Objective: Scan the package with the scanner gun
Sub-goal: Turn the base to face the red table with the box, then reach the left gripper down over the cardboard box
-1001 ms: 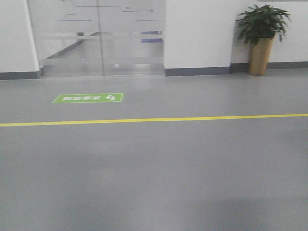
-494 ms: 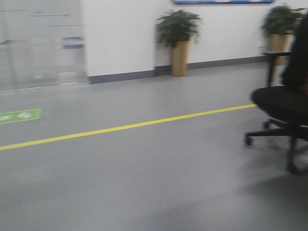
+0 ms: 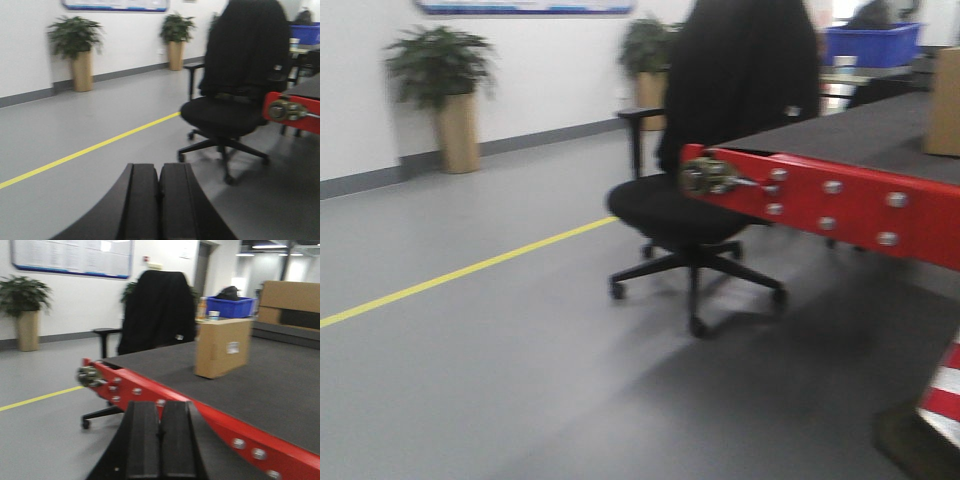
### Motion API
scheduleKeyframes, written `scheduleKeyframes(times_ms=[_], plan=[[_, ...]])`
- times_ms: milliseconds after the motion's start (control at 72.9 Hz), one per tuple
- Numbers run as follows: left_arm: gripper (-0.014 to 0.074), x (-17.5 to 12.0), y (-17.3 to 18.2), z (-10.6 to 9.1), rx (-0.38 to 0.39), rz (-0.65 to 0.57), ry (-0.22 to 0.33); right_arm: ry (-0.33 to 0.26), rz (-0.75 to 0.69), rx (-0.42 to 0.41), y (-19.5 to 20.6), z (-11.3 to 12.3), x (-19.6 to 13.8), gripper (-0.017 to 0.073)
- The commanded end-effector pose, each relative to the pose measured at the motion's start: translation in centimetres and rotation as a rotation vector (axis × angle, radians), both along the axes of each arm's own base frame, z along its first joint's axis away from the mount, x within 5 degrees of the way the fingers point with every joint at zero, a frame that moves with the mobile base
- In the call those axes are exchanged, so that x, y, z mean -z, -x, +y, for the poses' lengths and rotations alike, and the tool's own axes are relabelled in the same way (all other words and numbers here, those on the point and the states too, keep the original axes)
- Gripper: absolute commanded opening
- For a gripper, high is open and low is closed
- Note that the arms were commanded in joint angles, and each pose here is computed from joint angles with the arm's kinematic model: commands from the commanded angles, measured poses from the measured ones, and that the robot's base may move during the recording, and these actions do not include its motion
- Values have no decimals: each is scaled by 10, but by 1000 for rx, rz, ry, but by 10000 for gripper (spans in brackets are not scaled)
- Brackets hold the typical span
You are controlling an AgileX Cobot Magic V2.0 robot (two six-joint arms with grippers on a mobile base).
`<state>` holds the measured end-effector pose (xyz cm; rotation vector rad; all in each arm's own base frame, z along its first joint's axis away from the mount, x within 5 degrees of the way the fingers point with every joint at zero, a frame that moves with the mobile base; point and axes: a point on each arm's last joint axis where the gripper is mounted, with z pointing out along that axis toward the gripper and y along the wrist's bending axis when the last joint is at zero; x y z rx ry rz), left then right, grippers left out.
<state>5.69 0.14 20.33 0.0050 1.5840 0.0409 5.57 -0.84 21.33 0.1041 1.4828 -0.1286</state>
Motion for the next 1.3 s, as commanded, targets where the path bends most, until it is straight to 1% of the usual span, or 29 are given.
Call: scheduleKeyframes(times_ms=[0,1289], plan=[[-101,-3,0,0,3,-19,-1,7,-24,3,0,0,-2,-169],[-101,-3,0,0,3,-19,-1,7,-24,-9,0,0,-2,-169]])
